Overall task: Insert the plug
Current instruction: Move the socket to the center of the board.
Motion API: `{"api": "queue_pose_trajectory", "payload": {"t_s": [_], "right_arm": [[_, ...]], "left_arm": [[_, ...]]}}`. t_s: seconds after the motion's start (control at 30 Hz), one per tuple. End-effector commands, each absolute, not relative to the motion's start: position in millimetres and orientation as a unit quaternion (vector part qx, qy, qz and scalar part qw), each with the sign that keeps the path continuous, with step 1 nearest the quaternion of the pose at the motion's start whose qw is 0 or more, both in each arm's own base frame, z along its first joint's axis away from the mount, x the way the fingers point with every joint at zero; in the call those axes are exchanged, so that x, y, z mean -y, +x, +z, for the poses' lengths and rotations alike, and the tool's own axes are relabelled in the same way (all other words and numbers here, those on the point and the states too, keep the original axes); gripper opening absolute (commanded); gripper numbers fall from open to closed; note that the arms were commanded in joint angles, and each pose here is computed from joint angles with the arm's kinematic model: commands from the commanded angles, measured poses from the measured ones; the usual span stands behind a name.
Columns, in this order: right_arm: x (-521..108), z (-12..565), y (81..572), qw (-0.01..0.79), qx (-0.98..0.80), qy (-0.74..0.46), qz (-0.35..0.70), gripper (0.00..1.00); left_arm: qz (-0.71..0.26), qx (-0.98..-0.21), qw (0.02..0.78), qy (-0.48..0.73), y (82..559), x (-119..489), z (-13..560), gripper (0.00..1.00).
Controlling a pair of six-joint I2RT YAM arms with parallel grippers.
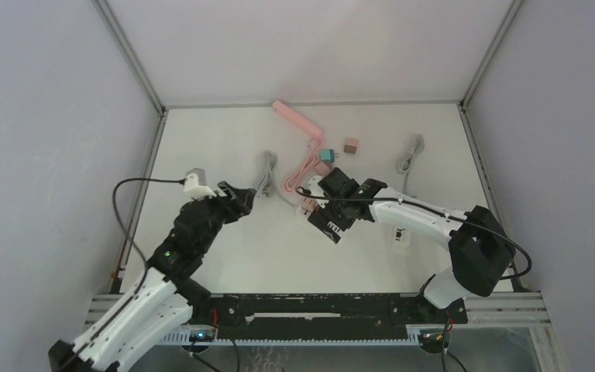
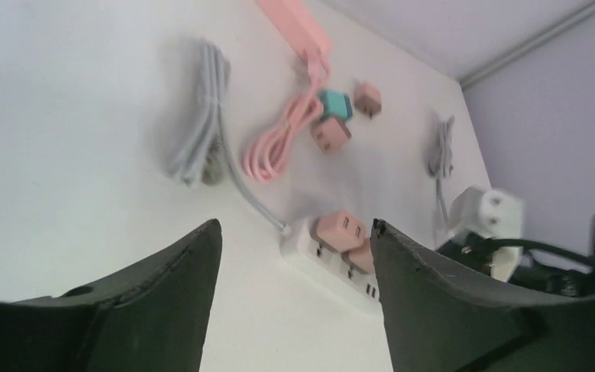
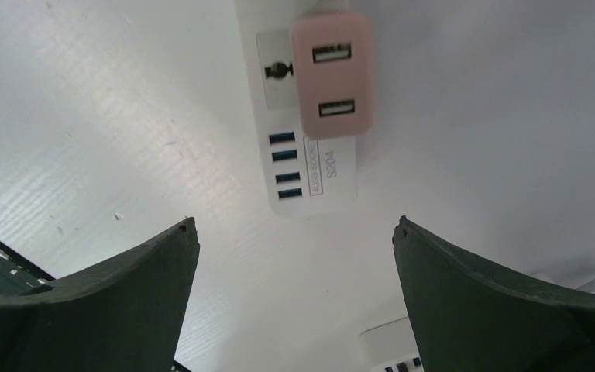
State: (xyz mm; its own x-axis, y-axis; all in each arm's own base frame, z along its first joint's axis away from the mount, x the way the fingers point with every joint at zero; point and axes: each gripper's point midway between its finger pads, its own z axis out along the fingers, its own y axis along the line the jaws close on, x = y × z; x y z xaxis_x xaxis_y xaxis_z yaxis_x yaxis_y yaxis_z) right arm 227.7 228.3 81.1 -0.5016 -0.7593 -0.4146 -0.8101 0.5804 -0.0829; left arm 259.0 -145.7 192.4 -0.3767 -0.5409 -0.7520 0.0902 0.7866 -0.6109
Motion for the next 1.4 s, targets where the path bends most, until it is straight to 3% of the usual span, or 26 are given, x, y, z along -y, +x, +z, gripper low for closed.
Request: {"api": "queue_pose_trajectory", "payload": {"t_s": [0.0, 0.1, 0.23, 0.47, 0.93, 1.13, 1.37], "right_arm": [[-237, 84, 240, 0.247, -0.868, -0.424, 0.076, 1.00], [-235, 69, 241, 0.231, -0.872, -0.425, 0.066, 1.00], [-236, 53, 243, 0.214, -0.875, -0.431, 0.065, 0.99], [-237, 32, 248, 0.196, -0.880, -0.428, 0.064, 0.91], [-283, 34, 242, 0.181, -0.863, -0.459, 0.104, 0.56], [-337, 40, 252, 0.205, -0.859, -0.455, 0.119, 0.51], [-398, 38, 275, 0.218, -0.867, -0.433, 0.117, 0.54]], "left_arm": [[-0.205, -0.747, 0.615, -0.146, 240, 90, 244, 0.79], [-0.199, -0.718, 0.652, -0.143, 226, 72, 279, 0.90], [-0.146, -0.687, 0.700, -0.126, 211, 42, 319, 0.95], [-0.083, -0.684, 0.718, -0.102, 211, 26, 316, 0.95], [-0.076, -0.689, 0.714, -0.099, 214, 21, 305, 0.95], [-0.074, -0.690, 0.713, -0.105, 215, 19, 303, 0.95], [-0.094, -0.714, 0.683, -0.120, 223, 29, 289, 1.00]]}}
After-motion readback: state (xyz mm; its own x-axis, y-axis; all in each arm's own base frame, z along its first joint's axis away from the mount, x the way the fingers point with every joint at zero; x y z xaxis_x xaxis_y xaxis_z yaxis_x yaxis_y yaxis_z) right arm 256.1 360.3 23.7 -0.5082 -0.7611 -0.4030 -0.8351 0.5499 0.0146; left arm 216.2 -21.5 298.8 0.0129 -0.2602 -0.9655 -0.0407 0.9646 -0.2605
